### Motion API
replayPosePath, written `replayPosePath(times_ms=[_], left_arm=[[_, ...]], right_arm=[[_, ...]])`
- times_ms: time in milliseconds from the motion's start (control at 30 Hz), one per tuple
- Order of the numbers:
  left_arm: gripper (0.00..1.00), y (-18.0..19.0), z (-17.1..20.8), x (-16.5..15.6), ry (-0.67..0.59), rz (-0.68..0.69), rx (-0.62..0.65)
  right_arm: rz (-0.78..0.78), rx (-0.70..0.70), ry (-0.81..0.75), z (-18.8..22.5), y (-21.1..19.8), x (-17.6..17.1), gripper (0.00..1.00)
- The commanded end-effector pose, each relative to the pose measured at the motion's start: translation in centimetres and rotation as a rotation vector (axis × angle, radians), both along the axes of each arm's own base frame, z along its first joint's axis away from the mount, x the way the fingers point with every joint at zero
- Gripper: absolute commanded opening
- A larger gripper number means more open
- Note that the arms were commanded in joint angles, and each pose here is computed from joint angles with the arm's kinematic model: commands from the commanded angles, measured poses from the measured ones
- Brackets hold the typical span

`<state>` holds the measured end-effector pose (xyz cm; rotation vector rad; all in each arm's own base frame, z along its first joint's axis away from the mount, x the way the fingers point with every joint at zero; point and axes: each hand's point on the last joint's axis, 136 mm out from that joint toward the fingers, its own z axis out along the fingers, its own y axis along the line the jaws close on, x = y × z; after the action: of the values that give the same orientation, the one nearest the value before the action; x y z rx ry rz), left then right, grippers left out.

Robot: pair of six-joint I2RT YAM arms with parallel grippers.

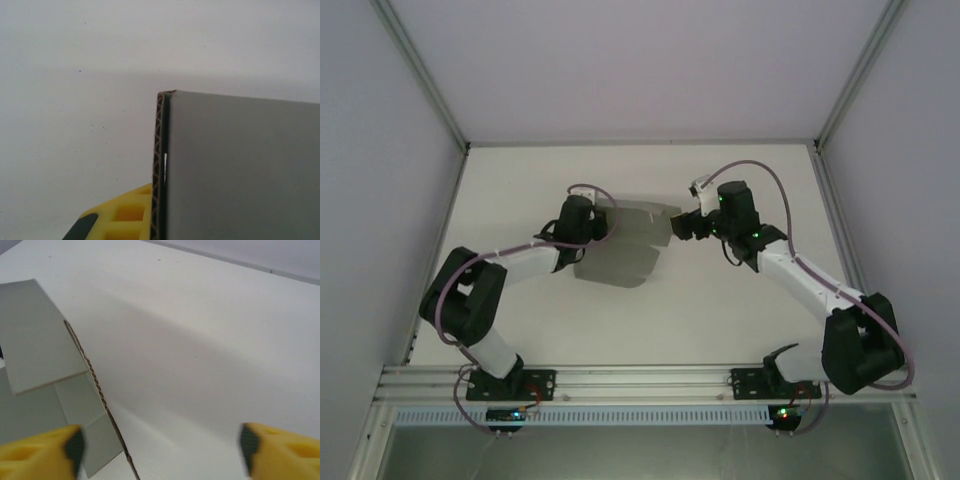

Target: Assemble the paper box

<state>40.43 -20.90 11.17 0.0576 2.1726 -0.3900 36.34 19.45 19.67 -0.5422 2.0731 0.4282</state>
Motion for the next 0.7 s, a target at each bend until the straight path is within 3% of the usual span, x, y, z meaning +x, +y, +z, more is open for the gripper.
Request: replayPosePath(times_ms=[0,133,500,667], left_arm=[[0.00,-0.1,2.8,0.2,-0.070,0.035,-0.004],[0.00,-0.3,2.7,0.0,-0.059,0.032,-0.003],[0.00,-0.9,4.0,-0.4,-0.028,0.033,-0.063],[0.00,-2.1,4.1,-0.7,-0.013,-0.026,-0.067]], right_arm=[[-0.050,0.092,-0.070,3.5,0.0,0.6,0.99],[-0.062,0.106,-0.090,4.4,0.5,1.7,0.99],[0.044,0.040,0.029,-0.9,4.5,2.9,0.99],[-0.016,0.031,-0.099,-0.7,6.7,5.1,0.99]])
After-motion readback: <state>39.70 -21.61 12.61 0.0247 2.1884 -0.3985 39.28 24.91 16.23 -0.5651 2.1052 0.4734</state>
